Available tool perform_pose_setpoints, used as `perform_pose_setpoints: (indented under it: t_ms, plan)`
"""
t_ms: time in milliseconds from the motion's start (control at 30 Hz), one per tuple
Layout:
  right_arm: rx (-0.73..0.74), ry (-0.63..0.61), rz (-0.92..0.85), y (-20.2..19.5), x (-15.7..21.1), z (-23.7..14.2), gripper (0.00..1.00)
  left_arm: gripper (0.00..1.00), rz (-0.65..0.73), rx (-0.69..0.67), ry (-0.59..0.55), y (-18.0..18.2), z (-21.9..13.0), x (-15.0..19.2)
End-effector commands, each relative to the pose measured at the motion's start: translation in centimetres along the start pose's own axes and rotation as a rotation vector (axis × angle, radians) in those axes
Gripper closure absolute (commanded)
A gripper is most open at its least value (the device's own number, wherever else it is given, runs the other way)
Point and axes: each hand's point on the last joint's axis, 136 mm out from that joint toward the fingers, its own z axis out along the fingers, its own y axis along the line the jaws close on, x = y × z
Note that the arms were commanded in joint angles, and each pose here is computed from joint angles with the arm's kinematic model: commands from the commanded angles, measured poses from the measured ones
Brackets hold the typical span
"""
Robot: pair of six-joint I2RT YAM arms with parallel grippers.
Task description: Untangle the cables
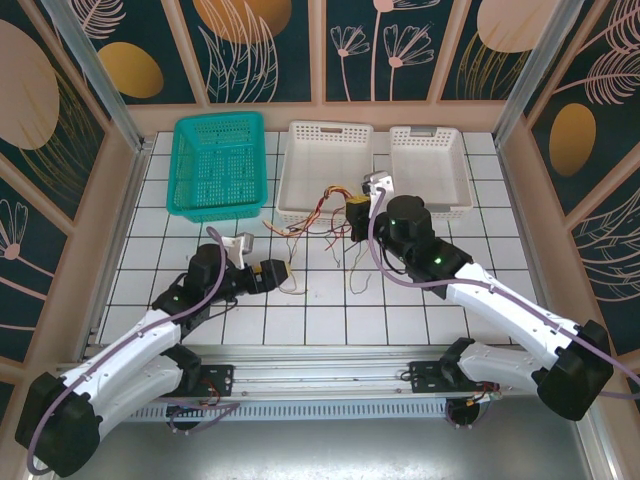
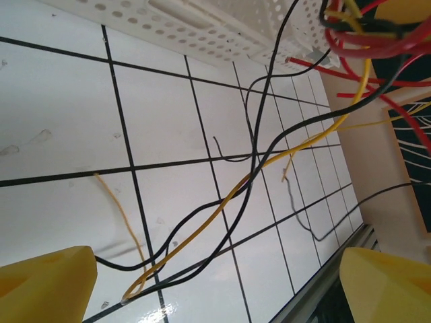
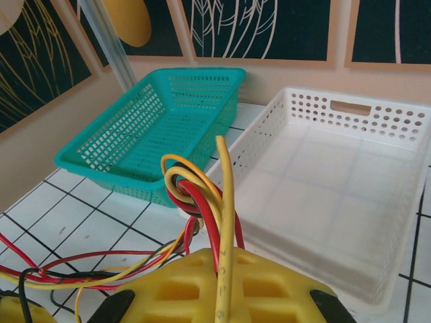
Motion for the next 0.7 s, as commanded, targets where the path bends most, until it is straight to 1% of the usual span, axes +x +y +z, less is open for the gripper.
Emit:
perform_pose_setpoints:
  t_ms: [0,133,233,333,367,433,600,667]
  plan:
    - [-0.059,-0.049,0.039,1.2,-2.5,-1.0,1.0,0.11,0.022,0.036,-0.05,-0.8,-0.1,-0.9]
    - [-0.078,-0.044,0.045,1.6,-2.3,-1.0,1.0,0.13,0.029,0.073,-0.124,-1.7,-0.7,-2.1]
    - [-0.089,-0.036,0.049,1.8,-2.0,-0.9,1.0,0.2,0.03,0.103,-0.167,-2.2,-1.0,-2.8]
    - [-0.101,-0.028,0.055,2.1,-1.7,-0.8,1.0,0.21,0.022,0.118,-0.175,-2.4,-0.8,-2.9]
    - [-0.104,-0.03,0.056,2.2,-1.8,-0.9,1.0,0.24,0.019,0.119,-0.174,-2.3,-0.7,-2.9]
    - [-0.109,-0.025,0.058,2.4,-1.7,-0.8,1.0,0.26,0.016,0.119,-0.174,-2.2,-0.5,-2.9]
    - [-0.114,-0.02,0.066,2.6,-1.4,-0.8,1.0,0.27,-0.021,0.159,-0.215,-2.2,-0.7,-3.1]
    - [-0.117,-0.018,0.067,2.7,-1.2,-0.8,1.0,0.31,-0.03,0.156,-0.231,-2.0,-0.7,-3.2]
